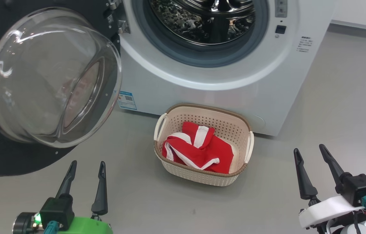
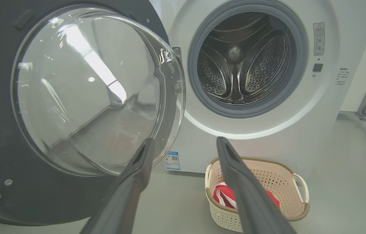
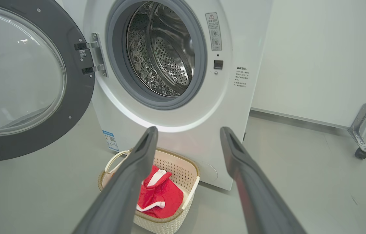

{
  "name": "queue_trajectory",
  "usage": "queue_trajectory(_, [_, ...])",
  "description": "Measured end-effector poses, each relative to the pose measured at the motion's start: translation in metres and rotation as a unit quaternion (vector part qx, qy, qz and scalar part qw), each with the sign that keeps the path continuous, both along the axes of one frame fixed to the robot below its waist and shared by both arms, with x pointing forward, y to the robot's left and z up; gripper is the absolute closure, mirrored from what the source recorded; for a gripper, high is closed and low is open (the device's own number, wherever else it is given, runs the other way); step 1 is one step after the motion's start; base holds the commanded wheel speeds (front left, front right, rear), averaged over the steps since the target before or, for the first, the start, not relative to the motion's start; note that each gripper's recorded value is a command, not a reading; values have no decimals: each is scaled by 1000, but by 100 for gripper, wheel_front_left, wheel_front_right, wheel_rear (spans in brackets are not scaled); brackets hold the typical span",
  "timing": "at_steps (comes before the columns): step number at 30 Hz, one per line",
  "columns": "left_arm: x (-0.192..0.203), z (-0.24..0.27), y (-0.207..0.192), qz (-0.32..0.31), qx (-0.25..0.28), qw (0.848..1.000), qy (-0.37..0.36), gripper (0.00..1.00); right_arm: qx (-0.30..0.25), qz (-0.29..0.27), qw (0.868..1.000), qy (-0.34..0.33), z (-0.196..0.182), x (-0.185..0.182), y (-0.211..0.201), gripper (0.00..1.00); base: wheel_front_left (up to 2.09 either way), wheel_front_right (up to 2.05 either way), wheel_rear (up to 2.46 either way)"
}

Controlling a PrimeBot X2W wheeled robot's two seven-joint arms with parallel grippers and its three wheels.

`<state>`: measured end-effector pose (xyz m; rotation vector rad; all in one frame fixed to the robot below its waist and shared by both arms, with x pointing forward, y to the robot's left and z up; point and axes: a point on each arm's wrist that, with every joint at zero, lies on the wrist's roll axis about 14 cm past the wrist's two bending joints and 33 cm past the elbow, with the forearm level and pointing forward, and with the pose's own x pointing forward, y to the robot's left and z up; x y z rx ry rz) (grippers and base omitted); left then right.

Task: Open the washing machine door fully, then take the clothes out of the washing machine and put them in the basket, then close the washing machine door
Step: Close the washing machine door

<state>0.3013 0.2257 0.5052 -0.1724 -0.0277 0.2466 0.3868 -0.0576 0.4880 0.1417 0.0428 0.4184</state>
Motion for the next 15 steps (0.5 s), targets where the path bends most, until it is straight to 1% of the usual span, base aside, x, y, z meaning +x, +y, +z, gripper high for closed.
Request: queue_trajectory(15, [-42,-1,41,87,3,996,2,0,12,93,996,3,1,0,66,0,0,0,0])
